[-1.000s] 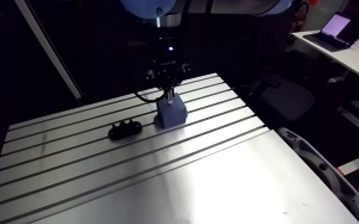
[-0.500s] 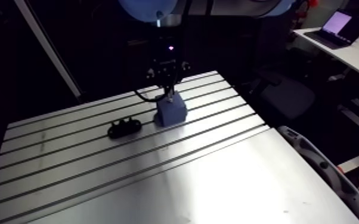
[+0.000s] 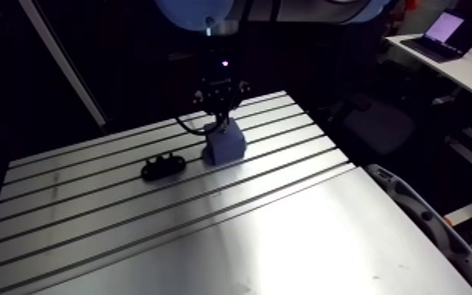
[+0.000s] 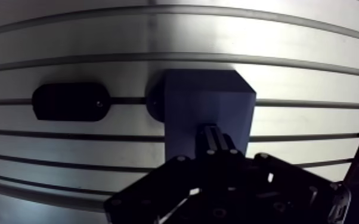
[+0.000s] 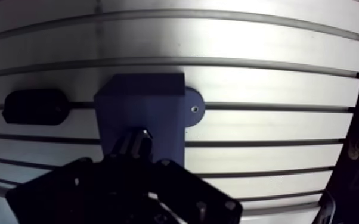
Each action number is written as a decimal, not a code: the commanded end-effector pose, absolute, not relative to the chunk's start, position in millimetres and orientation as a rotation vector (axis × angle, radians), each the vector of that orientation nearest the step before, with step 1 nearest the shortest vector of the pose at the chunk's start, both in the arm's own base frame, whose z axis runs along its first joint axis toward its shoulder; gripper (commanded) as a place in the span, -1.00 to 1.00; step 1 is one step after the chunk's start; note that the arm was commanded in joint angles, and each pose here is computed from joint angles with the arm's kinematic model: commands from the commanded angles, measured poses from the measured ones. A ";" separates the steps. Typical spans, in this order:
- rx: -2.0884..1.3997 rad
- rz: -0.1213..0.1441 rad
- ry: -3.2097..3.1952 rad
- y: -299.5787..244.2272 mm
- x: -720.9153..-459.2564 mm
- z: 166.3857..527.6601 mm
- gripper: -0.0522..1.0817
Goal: Pick up the M10 bolt and insert it into the hex recess until seated.
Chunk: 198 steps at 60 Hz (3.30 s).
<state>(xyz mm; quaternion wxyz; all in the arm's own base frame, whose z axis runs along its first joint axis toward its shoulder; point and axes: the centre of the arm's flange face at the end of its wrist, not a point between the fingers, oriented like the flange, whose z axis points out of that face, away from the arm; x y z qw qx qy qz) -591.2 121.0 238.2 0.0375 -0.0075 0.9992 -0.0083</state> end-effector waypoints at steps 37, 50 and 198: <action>-0.023 -0.034 3.054 121.0 -591.1 230.3 0.97; -0.023 -0.034 3.054 121.0 -591.1 230.3 0.97; -0.043 -0.032 3.052 119.7 -587.9 246.4 -0.90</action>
